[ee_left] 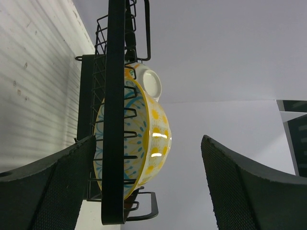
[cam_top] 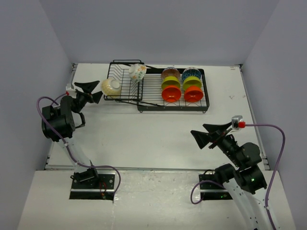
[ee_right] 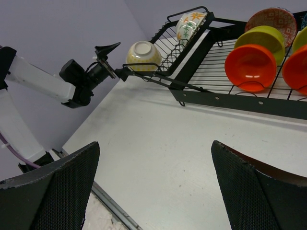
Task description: Unload the bowls from the dish rack
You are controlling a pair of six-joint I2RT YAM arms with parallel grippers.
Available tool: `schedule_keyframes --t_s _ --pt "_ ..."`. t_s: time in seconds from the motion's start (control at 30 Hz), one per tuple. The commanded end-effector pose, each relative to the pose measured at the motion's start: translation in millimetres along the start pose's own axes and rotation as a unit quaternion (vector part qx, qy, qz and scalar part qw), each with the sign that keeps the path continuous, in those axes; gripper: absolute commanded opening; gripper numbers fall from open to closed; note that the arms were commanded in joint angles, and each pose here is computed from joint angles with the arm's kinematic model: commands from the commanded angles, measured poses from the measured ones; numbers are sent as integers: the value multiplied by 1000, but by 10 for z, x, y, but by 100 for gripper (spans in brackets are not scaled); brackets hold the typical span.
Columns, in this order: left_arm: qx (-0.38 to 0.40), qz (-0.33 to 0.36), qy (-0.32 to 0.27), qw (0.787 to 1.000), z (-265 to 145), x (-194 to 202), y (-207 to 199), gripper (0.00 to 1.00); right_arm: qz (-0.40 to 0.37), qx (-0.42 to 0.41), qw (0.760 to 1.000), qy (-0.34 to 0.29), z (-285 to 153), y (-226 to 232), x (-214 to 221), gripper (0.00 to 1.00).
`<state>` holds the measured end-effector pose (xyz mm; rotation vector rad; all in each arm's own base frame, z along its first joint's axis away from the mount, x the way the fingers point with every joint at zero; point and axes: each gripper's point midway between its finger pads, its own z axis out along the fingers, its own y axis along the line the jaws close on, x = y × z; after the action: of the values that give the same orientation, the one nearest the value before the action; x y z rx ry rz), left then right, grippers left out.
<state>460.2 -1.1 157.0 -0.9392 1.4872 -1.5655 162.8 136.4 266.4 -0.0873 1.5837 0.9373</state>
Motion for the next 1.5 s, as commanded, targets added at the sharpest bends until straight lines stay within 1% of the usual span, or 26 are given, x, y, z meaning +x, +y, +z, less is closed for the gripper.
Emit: schedule_keyframes --t_s 0.0,0.67,0.9,1.0,1.1,1.3,1.43,1.47 --pt "181 175 22 968 -124 234 -965 89 -10 -22 1000 0 31 74 -19 99" --pt "215 193 12 957 -203 295 -1268 90 -10 -22 1000 3 41 68 -8 99" --pt "210 185 23 960 -153 331 -1183 90 -9 -22 1000 4 45 67 -7 99" --pt "208 178 39 961 -91 395 -1127 90 -9 -21 1000 4 50 60 -3 99" --pt "212 176 49 960 -63 442 -1131 88 -6 -15 1000 6 61 36 7 99" --pt "208 169 46 962 -45 430 -1072 85 -6 -16 1000 7 64 40 9 99" --pt "203 162 45 965 -30 411 -995 81 -6 -16 1000 9 72 38 13 99" --pt "202 161 46 965 -28 409 -981 77 -5 -16 1000 10 74 38 16 99"
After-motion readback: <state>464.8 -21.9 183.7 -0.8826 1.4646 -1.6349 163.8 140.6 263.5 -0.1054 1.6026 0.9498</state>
